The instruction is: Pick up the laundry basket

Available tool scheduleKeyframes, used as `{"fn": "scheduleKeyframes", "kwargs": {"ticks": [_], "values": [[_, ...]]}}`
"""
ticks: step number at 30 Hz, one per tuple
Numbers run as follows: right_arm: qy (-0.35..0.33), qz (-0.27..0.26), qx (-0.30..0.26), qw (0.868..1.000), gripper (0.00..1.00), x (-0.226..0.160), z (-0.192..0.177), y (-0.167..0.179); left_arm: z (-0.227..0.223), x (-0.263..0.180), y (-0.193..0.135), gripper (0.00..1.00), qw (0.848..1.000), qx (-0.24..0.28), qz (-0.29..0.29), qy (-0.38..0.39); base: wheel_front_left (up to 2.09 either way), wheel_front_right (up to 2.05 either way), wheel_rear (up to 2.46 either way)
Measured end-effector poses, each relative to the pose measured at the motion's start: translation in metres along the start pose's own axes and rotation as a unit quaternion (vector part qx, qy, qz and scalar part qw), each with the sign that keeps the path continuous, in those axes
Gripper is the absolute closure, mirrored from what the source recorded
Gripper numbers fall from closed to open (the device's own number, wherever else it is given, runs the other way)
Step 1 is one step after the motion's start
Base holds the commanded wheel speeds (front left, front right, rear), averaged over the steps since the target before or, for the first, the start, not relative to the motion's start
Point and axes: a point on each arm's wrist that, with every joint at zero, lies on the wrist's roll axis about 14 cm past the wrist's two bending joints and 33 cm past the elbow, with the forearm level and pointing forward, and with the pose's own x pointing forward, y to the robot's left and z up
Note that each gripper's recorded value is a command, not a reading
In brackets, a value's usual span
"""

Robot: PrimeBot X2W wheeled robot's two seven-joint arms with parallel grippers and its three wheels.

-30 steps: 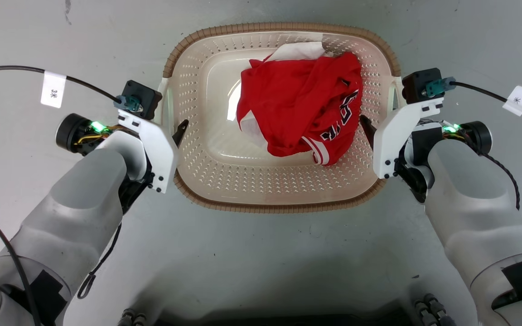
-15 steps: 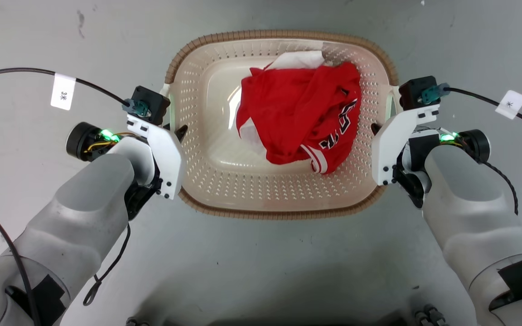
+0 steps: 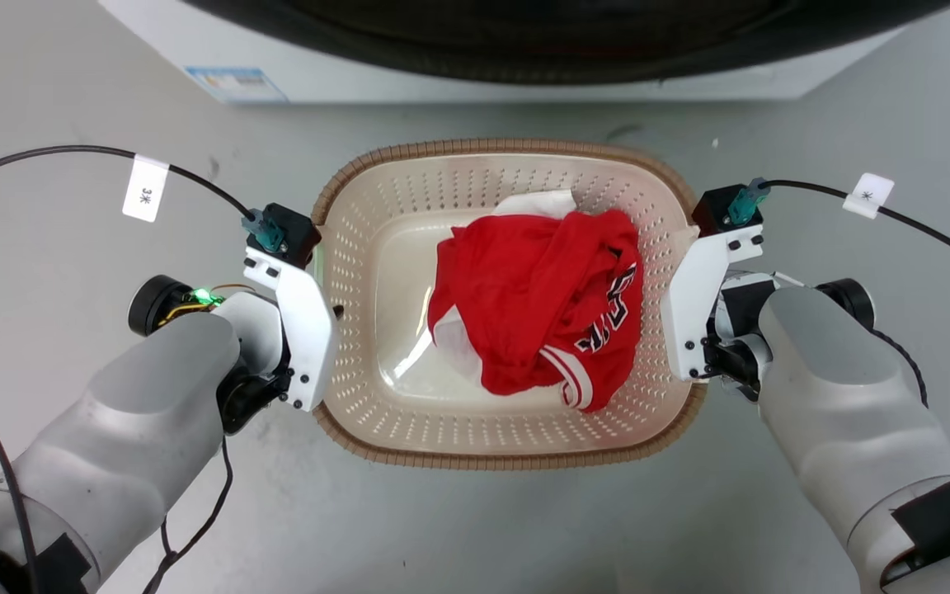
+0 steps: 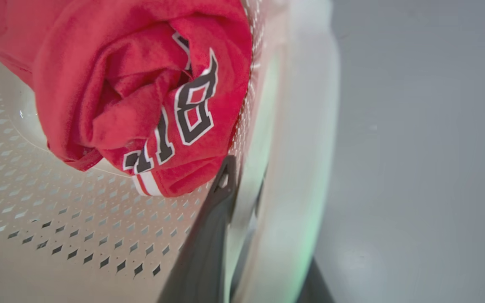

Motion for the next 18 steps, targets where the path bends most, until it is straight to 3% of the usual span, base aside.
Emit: {"fn": "scheduleKeyframes", "kwargs": {"ticks": [11,18], "values": [[-0.007,-0.002,-0.012,1.000,1.00,-0.081,0.020,0.017,0.019,-0.080,-0.019,1.00,1.000,0.022,0.011,0.005,0.00,0.00,0.00],[0.006,-0.002,-0.028,1.000,1.00,-0.122,0.008,0.031,0.008,-0.119,-0.038,1.00,0.999,0.037,0.019,0.021,0.00,0.00,0.00]]}}
